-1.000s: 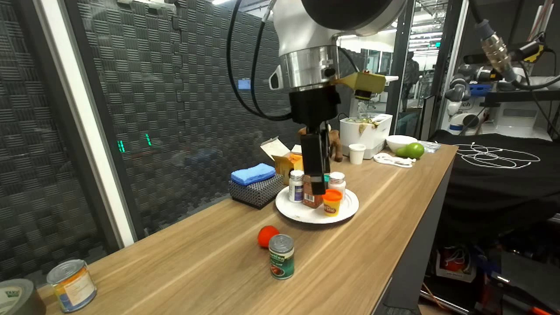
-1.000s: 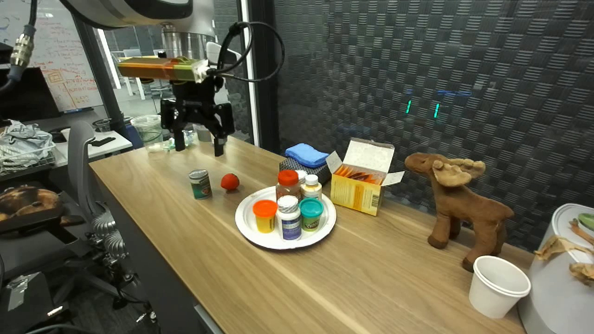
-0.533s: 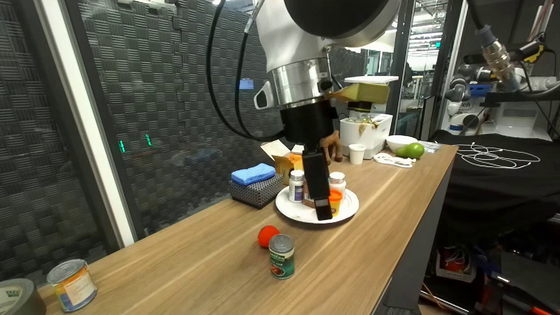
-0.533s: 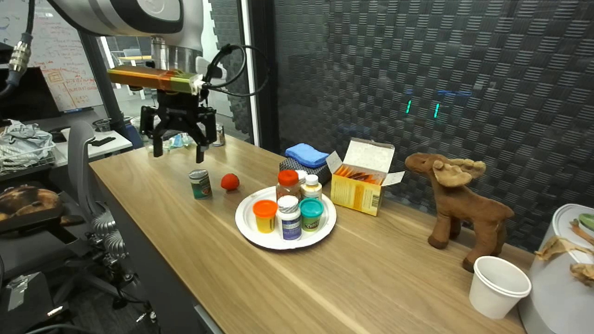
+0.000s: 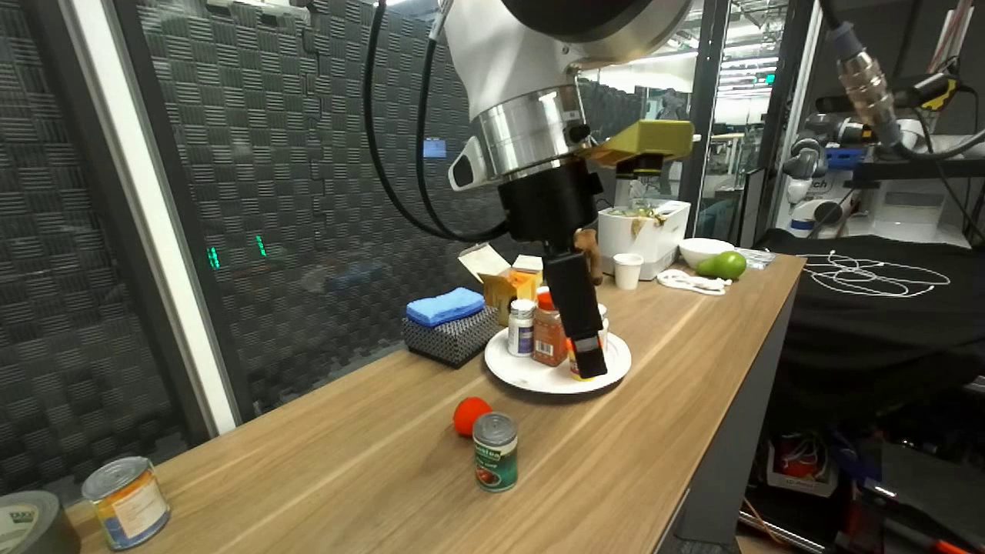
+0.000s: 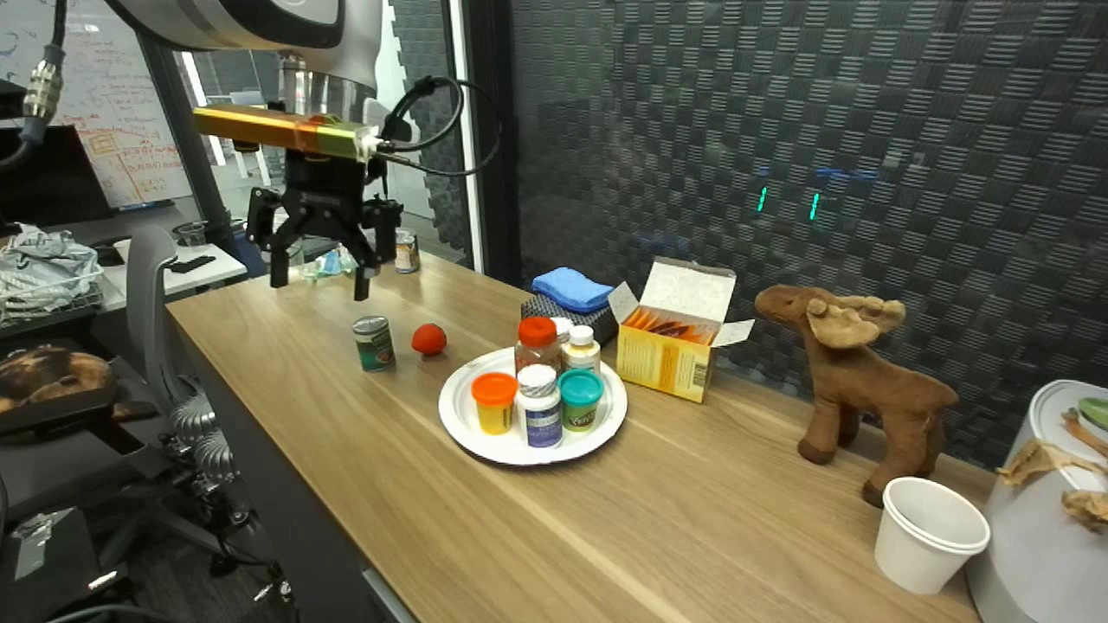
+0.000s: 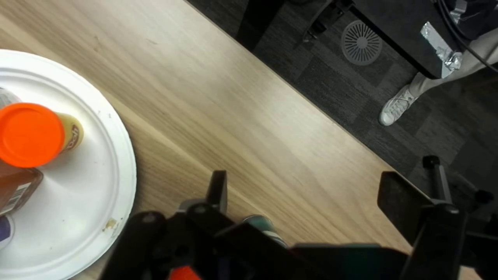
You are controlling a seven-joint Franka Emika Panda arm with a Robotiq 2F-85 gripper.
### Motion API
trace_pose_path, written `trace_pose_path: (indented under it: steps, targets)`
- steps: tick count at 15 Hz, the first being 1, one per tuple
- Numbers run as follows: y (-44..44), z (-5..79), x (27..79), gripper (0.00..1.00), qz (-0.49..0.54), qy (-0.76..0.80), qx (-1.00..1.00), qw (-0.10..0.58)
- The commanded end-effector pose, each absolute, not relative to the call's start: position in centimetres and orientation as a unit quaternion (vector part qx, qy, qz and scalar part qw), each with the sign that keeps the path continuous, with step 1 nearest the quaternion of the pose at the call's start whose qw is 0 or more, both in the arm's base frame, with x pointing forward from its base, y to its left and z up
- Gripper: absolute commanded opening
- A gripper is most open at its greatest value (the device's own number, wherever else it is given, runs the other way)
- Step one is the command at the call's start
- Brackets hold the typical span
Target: Put the bottles on the tray
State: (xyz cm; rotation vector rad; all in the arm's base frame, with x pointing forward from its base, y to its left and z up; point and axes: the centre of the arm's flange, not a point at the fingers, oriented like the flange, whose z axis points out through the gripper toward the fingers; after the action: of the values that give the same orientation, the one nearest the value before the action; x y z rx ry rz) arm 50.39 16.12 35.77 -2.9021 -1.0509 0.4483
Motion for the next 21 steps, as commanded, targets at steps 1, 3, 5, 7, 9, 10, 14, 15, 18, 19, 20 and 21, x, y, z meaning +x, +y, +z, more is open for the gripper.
trace_pose_path:
  steps: [1,3,5,7,9,10,14,15,18,19,20,21]
  targets:
    - [16.1,35.8,50.4,1.00,0.144,-0.337,-0.930,0.011]
    - [16.6,35.8,50.1,1.00,0.143,-0.342,-0.929,0.007]
    - [17.8,35.6,49.6,1.00,0.138,-0.345,-0.929,-0.005]
    - [19.4,34.9,49.2,1.00,0.108,-0.343,-0.933,-0.017]
    - [21.1,33.9,48.6,1.00,0.092,-0.344,-0.934,-0.027]
    - [21.8,33.6,48.2,1.00,0.085,-0.341,-0.936,-0.032]
    - [23.4,32.0,46.7,1.00,0.043,-0.320,-0.944,-0.068]
    - [23.5,31.7,46.7,1.00,0.025,-0.311,-0.947,-0.079]
    - [23.6,31.0,47.1,1.00,-0.007,-0.296,-0.950,-0.096]
    - [23.5,30.7,47.4,1.00,-0.013,-0.290,-0.952,-0.099]
    - [23.3,30.5,47.8,1.00,-0.016,-0.285,-0.953,-0.103]
    - [23.2,30.3,48.0,1.00,-0.017,-0.282,-0.954,-0.103]
